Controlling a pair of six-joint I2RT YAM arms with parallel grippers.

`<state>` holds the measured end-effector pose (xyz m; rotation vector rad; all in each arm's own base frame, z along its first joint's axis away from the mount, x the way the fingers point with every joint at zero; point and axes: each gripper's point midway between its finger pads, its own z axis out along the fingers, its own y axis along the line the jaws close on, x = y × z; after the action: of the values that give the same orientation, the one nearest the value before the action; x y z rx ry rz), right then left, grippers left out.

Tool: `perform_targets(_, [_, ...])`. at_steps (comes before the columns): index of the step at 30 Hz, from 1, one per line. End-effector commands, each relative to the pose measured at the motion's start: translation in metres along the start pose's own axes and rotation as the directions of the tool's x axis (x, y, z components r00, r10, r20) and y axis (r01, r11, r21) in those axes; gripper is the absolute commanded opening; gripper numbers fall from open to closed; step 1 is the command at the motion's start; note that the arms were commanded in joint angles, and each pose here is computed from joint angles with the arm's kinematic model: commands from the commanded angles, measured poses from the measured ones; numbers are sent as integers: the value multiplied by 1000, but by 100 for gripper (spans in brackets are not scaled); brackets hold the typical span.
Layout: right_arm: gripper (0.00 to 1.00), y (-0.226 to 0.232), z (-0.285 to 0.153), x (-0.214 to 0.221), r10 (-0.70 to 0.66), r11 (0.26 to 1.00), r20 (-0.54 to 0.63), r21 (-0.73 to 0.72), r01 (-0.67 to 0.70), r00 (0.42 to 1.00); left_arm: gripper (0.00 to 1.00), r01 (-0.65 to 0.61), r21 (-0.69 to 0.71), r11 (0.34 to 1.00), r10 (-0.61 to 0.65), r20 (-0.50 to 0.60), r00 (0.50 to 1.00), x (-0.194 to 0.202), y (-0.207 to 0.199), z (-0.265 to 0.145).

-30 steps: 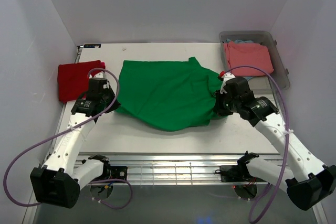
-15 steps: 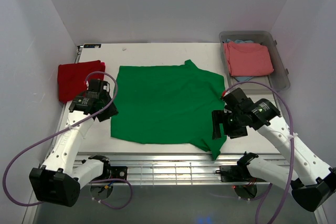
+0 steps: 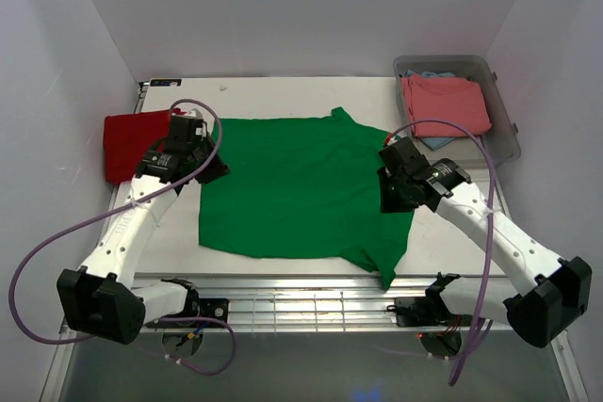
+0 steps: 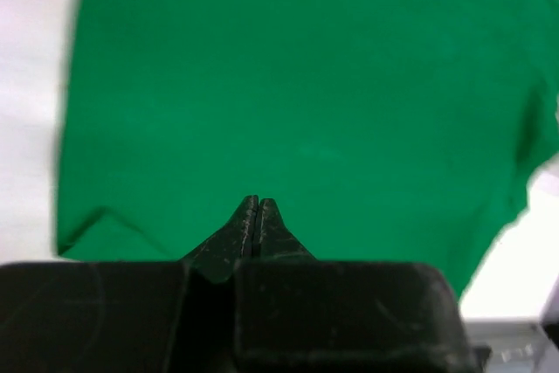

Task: Fold and stack the t-shirts
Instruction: Flatten the tshirt out

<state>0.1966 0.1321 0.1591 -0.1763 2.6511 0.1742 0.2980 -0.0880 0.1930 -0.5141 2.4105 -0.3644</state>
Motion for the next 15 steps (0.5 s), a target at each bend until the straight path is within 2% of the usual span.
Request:
perform_targets(1, [26,20,12,-31,-2,998,77,-59,7,997,5,-42,278,960,45,-6,999,13,-69,-11])
perform_targets(3, [14,33,17,-25,-20,992,46,-127,26,999,14,-113,356,928,122,-3,993,35,-101,-15])
perform_targets(4, [13,47,18,-22,-24,979,39,-202,31,999,26,-126,378,917,137,-3,991,41,-109,-14])
perform_targets(6, [10,57,26,1,-36,960,-24,-279,27,999,41,-146,415,898,166,-13,986,59,-124,-11])
perform_targets(7, [8,58,28,9,-39,958,-42,-287,25,998,51,-150,402,903,165,-3,986,59,-125,-8])
perform_targets(8, [8,59,31,18,-32,957,-67,-290,11,997,54,-153,390,908,167,0,986,60,-125,-4])
perform_targets(11, [8,66,36,53,-49,940,-146,-340,-4,988,81,-173,328,929,184,-4,983,62,-120,14])
perform_targets(15, [8,67,40,96,-66,939,-241,-344,-21,968,80,-188,287,939,214,-59,975,70,-118,34])
